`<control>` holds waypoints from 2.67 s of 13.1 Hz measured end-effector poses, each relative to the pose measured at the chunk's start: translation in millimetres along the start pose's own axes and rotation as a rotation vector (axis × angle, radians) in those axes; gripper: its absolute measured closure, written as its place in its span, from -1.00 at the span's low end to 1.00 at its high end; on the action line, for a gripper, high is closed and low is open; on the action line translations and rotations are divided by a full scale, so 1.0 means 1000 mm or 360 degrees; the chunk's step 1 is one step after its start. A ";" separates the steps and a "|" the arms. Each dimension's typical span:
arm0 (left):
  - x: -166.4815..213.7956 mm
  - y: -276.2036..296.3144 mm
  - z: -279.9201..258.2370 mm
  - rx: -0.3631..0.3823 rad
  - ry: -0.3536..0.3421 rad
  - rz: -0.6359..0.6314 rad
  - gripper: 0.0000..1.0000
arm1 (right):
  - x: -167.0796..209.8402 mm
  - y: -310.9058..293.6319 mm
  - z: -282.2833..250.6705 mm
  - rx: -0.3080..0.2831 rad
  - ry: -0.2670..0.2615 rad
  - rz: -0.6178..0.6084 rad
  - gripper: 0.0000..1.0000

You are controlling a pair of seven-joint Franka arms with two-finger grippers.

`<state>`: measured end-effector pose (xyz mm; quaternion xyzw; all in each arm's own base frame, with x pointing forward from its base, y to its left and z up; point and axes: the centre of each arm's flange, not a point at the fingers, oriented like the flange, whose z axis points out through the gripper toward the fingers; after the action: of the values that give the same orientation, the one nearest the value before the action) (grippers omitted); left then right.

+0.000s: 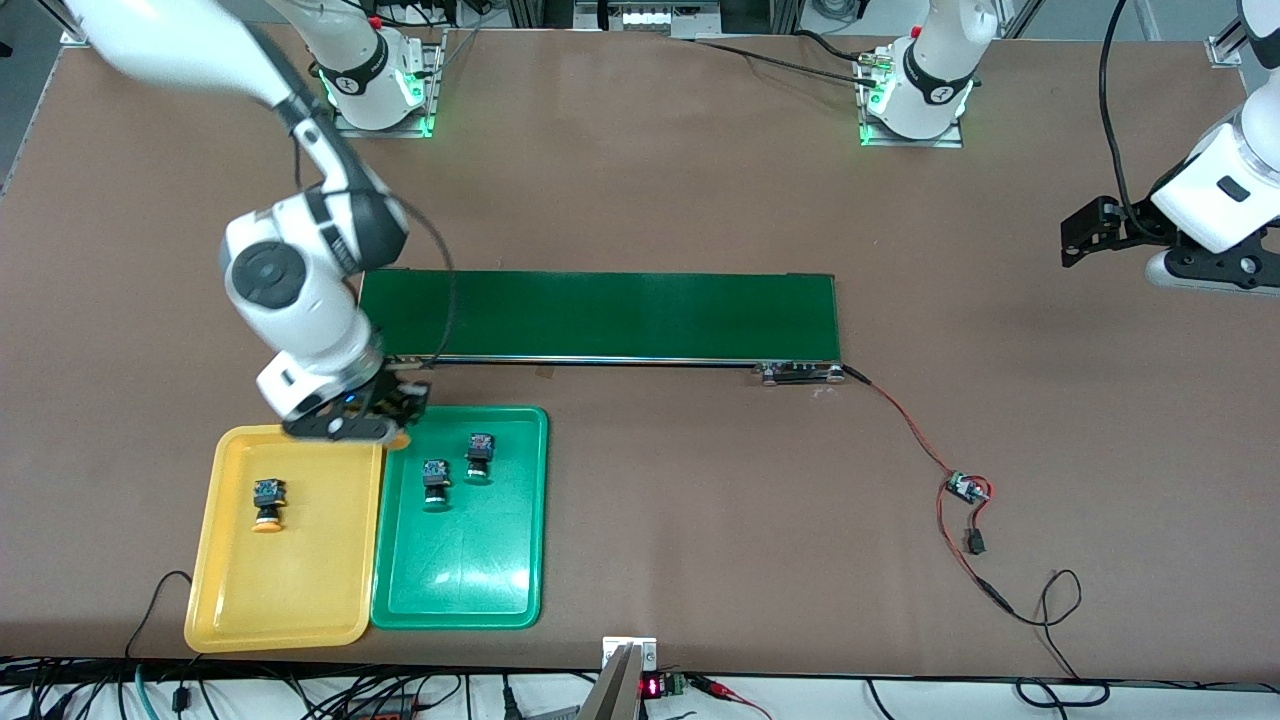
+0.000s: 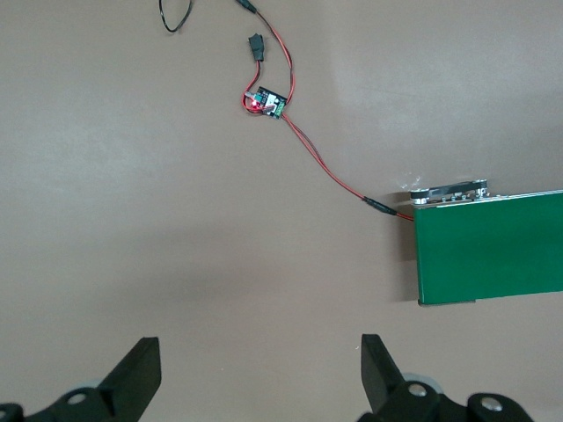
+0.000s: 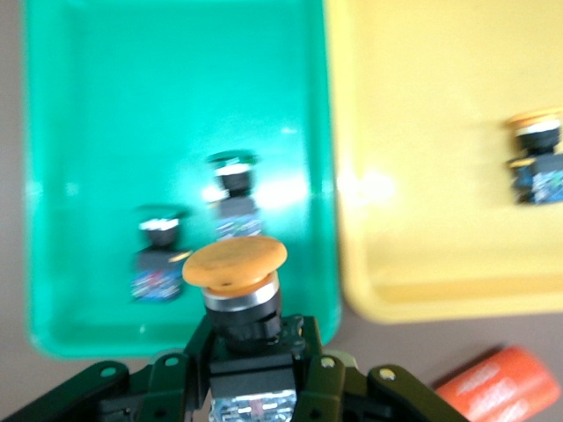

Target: Sort buttons by color to trays

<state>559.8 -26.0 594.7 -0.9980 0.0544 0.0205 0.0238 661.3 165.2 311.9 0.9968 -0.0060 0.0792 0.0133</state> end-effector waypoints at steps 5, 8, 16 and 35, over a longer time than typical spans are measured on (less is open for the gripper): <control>0.000 0.000 0.000 0.0000 0.0000 0.0000 -1.00 | 0.030 0.083 0.066 -0.0023 0.0004 -0.0083 0.17; 0.000 0.000 0.000 0.0000 0.0000 0.0000 -1.00 | 0.029 0.114 0.098 -0.0050 0.0006 -0.0082 0.17; 0.000 -0.002 0.000 0.0000 0.0000 -0.0005 -1.00 | 0.036 0.127 0.106 -0.0046 0.0078 -0.0052 -0.78; 0.000 -0.002 0.000 0.0000 0.0000 -0.0006 -1.00 | -0.053 0.175 -0.280 0.0001 -0.0463 -0.0087 -1.00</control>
<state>559.9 -23.8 594.7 -0.9981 0.0524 0.0206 0.0238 562.0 -1.5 584.1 0.9975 0.0194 -0.0666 0.0141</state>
